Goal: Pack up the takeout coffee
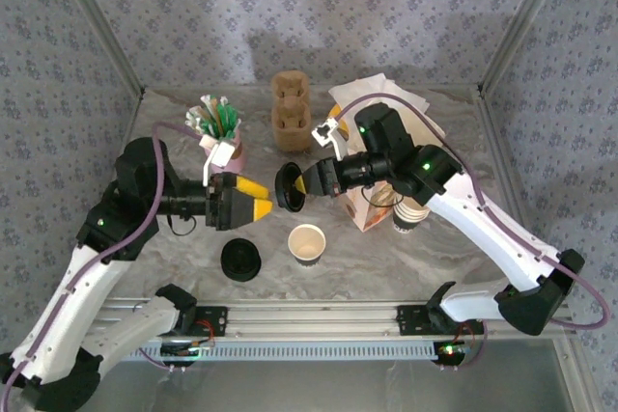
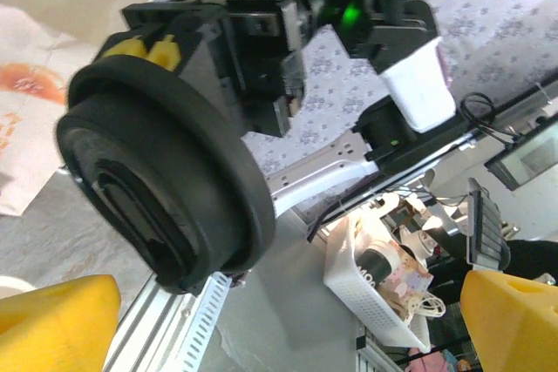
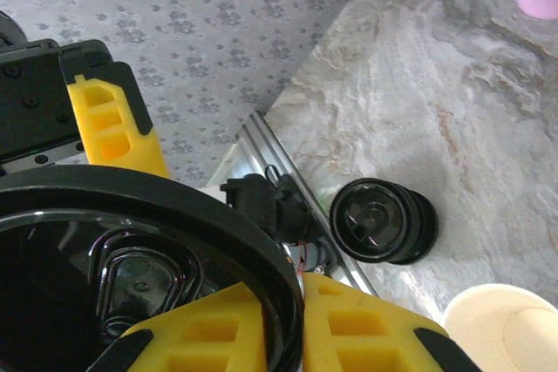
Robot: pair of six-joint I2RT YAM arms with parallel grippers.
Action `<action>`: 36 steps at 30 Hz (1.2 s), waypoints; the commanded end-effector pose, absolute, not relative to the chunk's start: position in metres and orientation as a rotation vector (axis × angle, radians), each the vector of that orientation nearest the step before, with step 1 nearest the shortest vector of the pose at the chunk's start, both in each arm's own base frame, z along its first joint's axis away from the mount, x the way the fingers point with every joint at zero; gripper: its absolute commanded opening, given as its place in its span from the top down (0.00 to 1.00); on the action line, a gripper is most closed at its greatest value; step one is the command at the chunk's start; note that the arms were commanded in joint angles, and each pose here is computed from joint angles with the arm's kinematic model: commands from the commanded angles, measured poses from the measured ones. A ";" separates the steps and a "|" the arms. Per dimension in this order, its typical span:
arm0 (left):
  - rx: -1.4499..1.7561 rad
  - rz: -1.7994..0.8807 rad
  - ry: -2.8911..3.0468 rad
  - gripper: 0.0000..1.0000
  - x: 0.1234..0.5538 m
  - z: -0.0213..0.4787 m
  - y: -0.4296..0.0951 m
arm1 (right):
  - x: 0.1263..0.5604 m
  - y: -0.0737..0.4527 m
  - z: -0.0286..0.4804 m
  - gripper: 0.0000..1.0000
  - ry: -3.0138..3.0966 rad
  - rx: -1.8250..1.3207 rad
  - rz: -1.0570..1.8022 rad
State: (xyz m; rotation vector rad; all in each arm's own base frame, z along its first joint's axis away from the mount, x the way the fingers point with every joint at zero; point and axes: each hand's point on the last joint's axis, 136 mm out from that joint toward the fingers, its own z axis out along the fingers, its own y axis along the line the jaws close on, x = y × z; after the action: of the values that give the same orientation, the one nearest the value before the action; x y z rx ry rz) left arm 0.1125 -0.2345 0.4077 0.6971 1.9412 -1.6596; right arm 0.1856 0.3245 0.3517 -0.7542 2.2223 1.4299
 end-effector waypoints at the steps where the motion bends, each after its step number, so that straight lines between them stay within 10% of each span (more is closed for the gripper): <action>1: 0.766 -1.696 1.846 0.00 0.103 0.427 -0.236 | 0.179 0.331 0.374 0.84 2.124 -0.801 1.527; 20: 0.913 -0.740 1.289 0.00 0.131 0.475 -0.190 | 0.191 0.310 0.371 0.88 2.486 -0.286 1.805; 36: 1.024 -0.806 1.112 0.00 0.128 0.476 -0.232 | 0.164 0.328 0.395 0.87 2.535 -0.325 2.104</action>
State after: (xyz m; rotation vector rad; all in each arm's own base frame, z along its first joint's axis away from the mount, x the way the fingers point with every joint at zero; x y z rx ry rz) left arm 0.1397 -0.2357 0.4463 1.0326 1.2570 -0.8294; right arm 0.1708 0.3236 0.3898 -0.2912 2.5248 2.0342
